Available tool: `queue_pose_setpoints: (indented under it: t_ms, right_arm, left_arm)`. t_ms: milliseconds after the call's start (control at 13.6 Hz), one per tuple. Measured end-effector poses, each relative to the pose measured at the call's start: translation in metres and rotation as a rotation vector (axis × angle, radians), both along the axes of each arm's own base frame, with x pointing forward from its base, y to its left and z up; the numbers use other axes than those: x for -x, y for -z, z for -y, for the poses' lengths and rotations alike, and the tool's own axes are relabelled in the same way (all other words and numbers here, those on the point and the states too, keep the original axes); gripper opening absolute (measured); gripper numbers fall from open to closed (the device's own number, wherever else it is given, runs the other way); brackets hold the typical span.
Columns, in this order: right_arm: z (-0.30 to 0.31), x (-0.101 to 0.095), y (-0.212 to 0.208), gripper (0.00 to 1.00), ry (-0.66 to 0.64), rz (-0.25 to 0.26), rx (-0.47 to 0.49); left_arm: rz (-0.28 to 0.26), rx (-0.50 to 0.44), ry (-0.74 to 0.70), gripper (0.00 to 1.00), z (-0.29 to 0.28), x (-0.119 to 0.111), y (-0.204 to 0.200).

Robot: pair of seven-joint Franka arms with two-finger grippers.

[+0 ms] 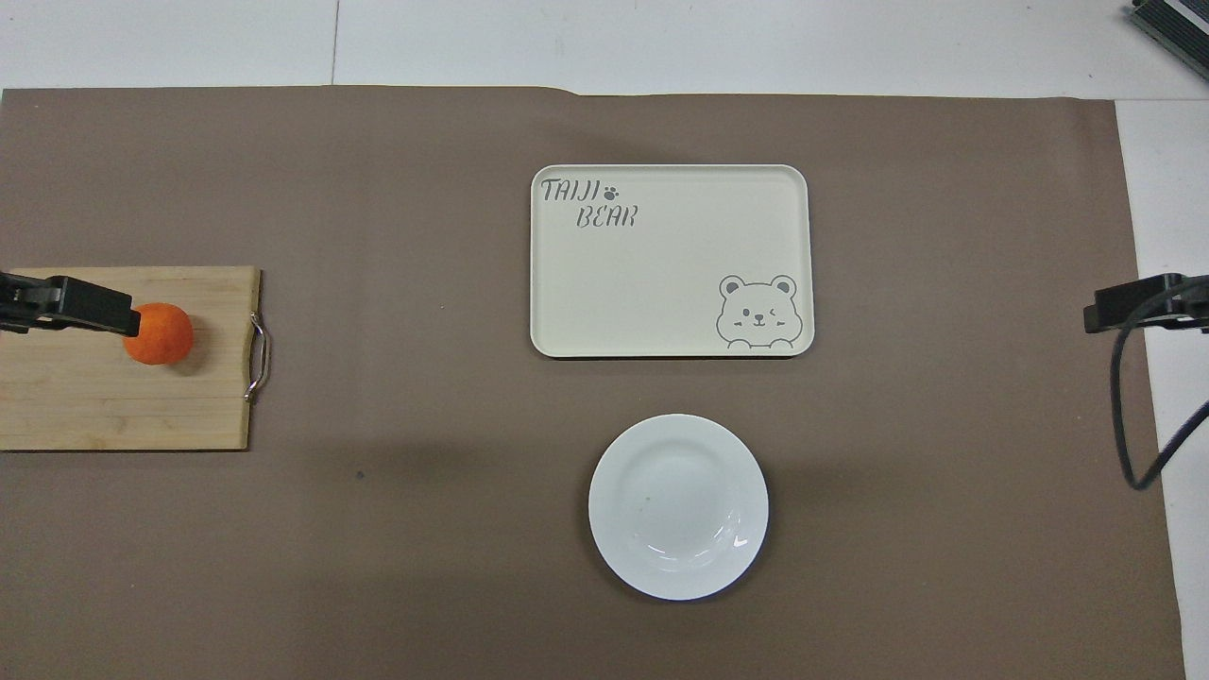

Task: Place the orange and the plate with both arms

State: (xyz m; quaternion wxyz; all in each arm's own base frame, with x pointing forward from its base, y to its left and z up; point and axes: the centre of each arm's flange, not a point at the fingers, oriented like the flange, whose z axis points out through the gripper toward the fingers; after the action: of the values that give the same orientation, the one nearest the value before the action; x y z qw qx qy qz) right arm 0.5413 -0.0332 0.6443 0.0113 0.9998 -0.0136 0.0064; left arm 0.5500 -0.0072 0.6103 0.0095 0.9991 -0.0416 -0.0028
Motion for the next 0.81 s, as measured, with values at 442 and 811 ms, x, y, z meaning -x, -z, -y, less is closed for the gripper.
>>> queue_pose_setpoints:
  t_ms: [442, 811]
  right_arm:
    - [0.0, 0.0, 0.0, 1.0, 0.0, 0.0, 0.0]
    - [0.0, 0.0, 0.0, 1.0, 0.0, 0.0, 0.0]
  left_arm:
    - [0.021, -0.001, 0.021, 1.0, -0.05, -0.007, 0.034]
    - [0.043, -0.006, 0.06, 1.0, -0.078, -0.01, 0.073]
